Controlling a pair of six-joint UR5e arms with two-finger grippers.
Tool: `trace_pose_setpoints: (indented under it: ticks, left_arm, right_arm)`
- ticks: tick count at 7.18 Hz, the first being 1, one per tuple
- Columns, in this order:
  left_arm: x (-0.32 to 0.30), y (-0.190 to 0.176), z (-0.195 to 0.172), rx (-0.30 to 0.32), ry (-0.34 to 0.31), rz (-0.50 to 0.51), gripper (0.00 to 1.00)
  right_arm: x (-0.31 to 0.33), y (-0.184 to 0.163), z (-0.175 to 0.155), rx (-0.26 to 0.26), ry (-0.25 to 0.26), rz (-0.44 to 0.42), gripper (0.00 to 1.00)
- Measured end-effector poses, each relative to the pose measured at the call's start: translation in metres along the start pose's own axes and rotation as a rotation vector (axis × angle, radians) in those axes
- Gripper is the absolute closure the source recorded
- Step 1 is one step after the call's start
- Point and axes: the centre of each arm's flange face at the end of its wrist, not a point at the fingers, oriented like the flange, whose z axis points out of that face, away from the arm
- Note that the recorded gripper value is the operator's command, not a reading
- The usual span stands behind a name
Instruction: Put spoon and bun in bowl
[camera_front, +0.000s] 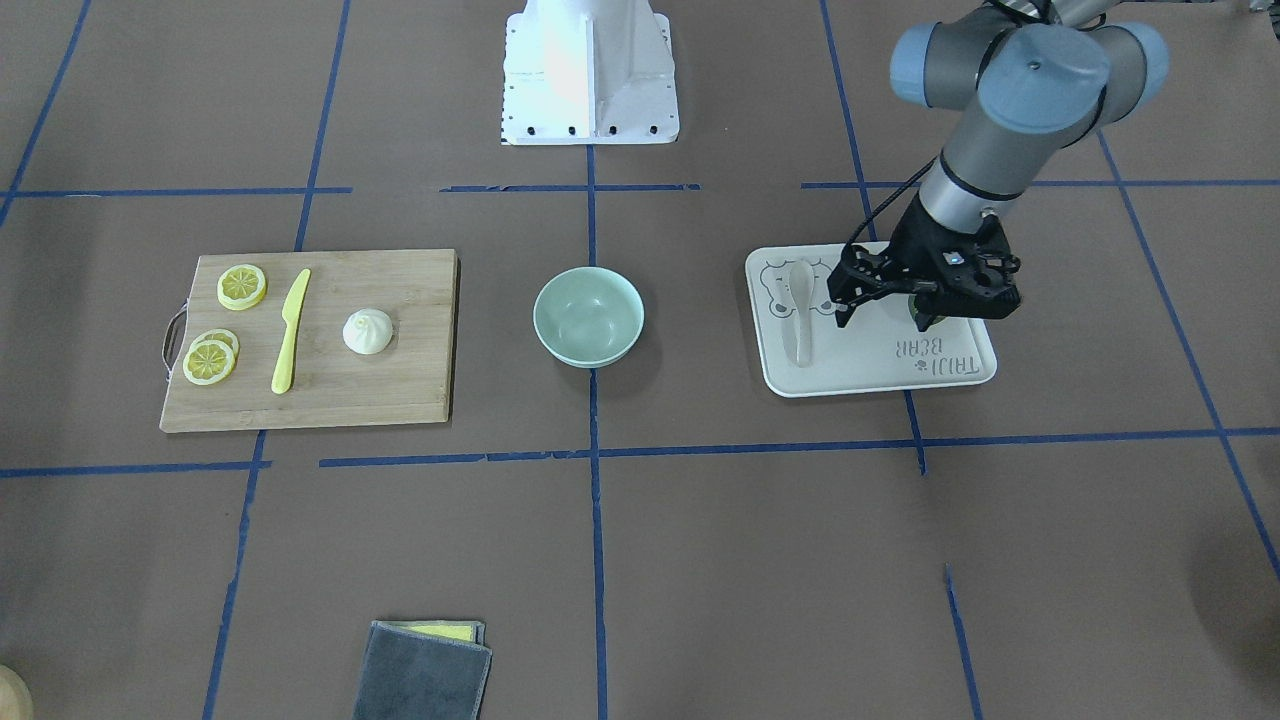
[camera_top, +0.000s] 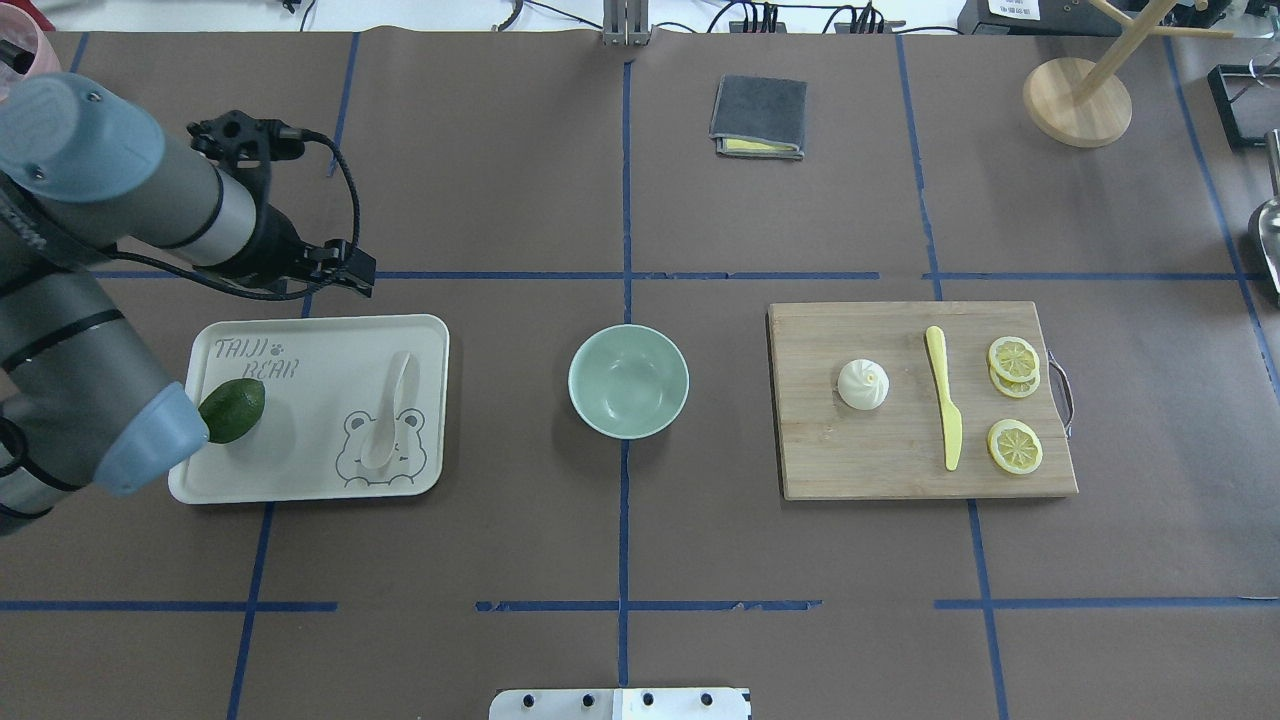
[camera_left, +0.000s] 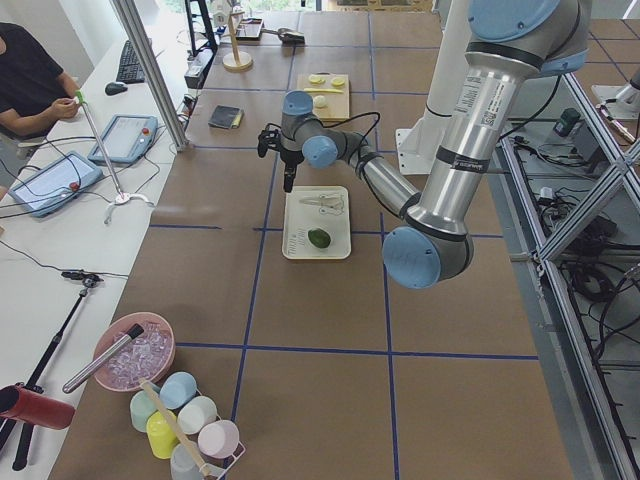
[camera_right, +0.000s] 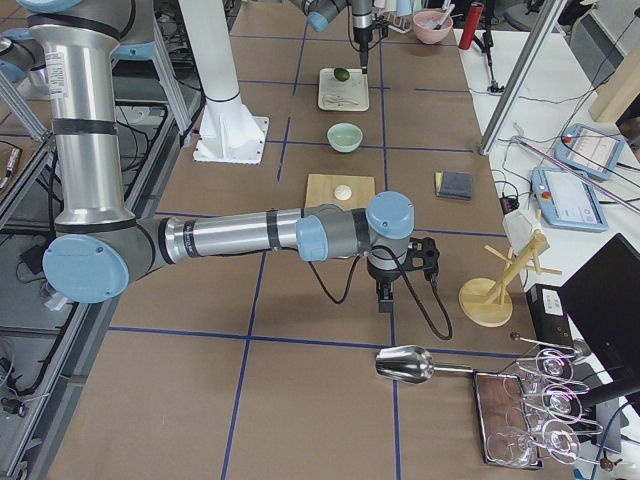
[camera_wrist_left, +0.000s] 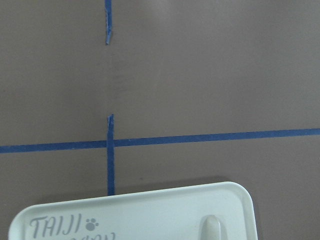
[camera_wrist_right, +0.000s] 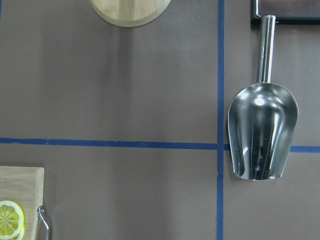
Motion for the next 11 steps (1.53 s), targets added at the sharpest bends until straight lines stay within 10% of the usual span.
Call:
trace_pose_setpoints:
  ticks: [4, 11]
  left_arm:
    - [0.021, 0.042, 0.081, 0.015, -0.016, -0.018, 0.13]
    - [0.022, 0.06, 0.094, -0.002, -0.036, -0.02, 0.25]
  right_arm:
    - [-0.05, -0.013, -0.011, 0.026, -0.015, -0.001, 0.0]
    - [-0.196, -0.025, -0.011, 0.026, -0.085, 0.082, 0.0]
